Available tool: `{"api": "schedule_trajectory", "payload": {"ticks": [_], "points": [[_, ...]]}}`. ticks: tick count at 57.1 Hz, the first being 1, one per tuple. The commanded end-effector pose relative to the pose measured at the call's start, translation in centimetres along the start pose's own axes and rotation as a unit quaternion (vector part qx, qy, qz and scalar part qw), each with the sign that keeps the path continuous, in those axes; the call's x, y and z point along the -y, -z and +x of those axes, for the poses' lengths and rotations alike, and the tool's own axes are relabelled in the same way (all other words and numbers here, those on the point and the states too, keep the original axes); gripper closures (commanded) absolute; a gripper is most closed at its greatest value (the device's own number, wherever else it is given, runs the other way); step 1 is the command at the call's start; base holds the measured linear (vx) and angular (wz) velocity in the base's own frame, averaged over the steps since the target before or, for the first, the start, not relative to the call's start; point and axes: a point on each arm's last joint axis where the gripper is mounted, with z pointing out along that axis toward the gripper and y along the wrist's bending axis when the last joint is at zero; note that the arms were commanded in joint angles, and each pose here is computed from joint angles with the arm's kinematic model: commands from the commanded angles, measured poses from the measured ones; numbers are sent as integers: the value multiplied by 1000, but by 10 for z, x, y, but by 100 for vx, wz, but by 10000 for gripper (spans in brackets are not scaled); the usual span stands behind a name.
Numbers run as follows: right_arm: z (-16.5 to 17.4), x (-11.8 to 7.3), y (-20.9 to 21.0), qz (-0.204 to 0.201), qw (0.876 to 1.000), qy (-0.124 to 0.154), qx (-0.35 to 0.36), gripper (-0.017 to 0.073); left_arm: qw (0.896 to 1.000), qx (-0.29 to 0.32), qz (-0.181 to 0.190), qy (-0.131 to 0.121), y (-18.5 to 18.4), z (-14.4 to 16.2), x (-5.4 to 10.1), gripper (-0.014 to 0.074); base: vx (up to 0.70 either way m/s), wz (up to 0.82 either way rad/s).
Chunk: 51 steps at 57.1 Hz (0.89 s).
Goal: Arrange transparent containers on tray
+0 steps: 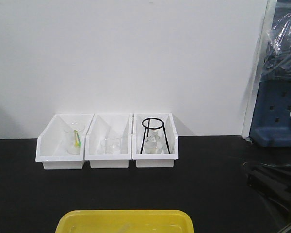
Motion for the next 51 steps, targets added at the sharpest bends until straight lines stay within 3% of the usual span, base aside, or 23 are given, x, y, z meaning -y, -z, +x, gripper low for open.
{"api": "schedule_trajectory", "payload": {"ticks": [1,7,51], "points": [[-10,2,3,14,1000,20,15,572,999,49,-15,6,1,4,-2,600,0,0],[-10,1,3,12,1000,20,15,572,999,41,-16,-8,1,6,-2,600,0,0],[-10,1,3,9,1000,20,14,572,999,37,-15,-7,1,6,-2,600,0,0]]}}
